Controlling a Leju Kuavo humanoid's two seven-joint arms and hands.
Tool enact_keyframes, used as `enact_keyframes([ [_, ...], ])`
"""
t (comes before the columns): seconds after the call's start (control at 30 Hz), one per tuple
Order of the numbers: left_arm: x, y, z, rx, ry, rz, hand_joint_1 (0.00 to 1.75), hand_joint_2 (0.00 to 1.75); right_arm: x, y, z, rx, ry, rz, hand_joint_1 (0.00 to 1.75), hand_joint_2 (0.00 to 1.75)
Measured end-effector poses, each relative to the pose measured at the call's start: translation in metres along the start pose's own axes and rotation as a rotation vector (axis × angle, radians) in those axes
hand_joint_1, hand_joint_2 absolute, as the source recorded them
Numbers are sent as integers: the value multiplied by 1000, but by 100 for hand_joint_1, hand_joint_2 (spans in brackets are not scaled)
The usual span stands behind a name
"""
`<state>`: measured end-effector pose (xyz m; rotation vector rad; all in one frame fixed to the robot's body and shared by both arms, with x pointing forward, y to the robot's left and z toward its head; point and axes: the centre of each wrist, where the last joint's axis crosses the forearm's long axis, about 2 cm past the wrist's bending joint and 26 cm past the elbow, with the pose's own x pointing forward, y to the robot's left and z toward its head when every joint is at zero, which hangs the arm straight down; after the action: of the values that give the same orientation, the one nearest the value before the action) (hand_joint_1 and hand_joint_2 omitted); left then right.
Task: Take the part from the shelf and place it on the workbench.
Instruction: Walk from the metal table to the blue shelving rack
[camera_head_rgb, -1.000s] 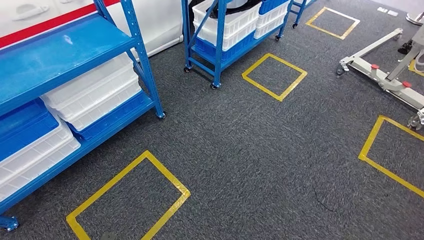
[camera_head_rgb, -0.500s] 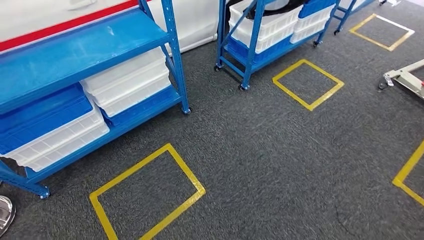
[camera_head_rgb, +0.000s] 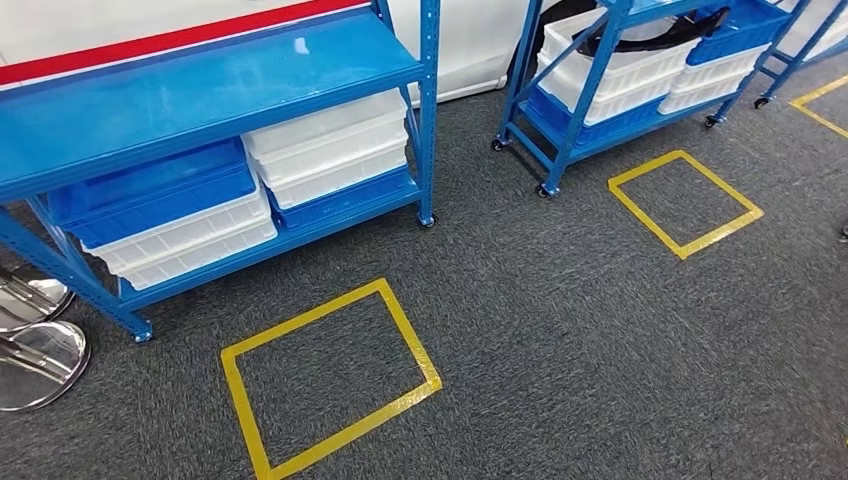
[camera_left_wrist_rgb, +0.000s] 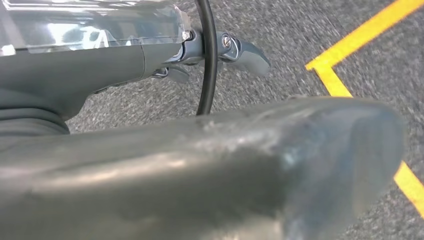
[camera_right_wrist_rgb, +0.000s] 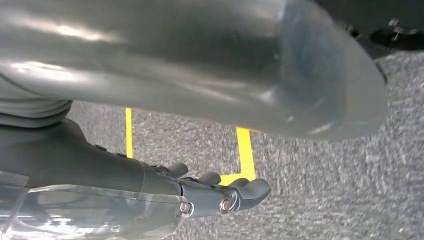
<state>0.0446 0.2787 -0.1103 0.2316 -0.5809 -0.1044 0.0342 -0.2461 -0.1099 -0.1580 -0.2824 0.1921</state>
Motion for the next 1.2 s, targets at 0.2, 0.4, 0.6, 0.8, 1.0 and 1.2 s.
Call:
enact_keyframes([
  [0.2, 1, -1, 0, -4, 0, 1, 0, 0, -4, 2, 1, 11, 5, 4, 0, 0],
  [0.4, 1, -2, 0, -3, 11, 4, 0, 0, -5, 3, 1, 20, 8, 7, 0, 0],
  [0.6, 1, -2, 0, -3, 7, 4, 0, 0, -6, 5, 2, 26, 12, 8, 0, 0],
  [0.8, 0, -2, 0, -3, 5, 4, 0, 0, -5, 8, 3, 35, 24, 15, 0, 0],
  [1.0, -1, -3, 1, -4, 5, 7, 0, 0, 1, 10, 2, 46, 20, 13, 0, 0],
  [1.2, 1, -5, 1, -18, -12, 12, 0, 0, -4, 11, 3, 47, 36, 10, 0, 0],
])
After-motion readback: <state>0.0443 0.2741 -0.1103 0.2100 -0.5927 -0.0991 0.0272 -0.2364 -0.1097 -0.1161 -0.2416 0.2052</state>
